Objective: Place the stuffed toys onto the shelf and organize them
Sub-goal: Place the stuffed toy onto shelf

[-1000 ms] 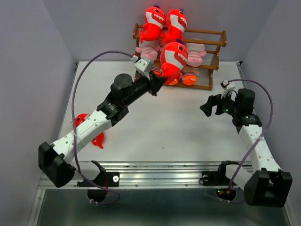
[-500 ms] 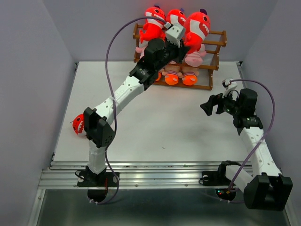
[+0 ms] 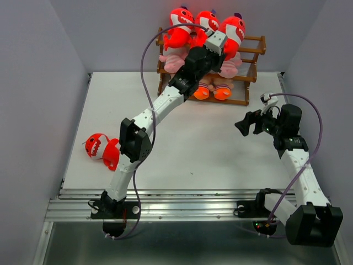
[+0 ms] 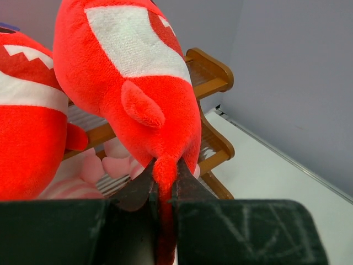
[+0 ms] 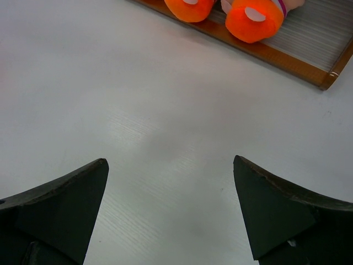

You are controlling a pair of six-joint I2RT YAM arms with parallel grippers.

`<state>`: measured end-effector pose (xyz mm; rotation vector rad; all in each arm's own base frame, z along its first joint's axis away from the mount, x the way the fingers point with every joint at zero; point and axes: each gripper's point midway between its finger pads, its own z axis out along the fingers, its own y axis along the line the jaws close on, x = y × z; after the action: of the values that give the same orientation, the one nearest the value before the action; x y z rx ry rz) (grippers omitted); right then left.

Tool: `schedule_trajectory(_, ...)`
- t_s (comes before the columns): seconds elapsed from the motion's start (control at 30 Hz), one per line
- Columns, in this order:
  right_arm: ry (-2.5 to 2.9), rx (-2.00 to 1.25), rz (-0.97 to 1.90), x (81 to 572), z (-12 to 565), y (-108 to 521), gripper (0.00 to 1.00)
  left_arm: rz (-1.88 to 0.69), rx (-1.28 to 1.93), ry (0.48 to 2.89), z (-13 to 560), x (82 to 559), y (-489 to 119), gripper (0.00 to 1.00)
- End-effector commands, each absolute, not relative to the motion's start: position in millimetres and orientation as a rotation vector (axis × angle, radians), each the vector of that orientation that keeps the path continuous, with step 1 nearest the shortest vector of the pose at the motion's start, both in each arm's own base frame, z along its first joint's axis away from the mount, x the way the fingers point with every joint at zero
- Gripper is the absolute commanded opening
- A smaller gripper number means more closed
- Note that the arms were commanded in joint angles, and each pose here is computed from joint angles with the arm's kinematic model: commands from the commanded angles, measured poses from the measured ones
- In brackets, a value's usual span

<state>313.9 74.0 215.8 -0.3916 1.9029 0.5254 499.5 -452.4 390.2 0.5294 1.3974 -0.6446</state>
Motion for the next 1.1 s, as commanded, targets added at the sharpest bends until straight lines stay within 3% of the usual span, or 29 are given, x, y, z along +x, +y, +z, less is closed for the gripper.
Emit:
schedule_trajectory(0.0, 1.858, -0.404, 0.526, 317.8, 223.9, 74.7, 1.00, -0.628, 0.422, 1.182, 469.8, 499.2, -436.9, 0.00)
schedule_trajectory(1.07, 1.867, -0.403, 0.538, 319.8, 220.8, 75.5, 1.00, -0.547, 0.312, 1.139, 433.3, 536.0, -452.3, 0.00)
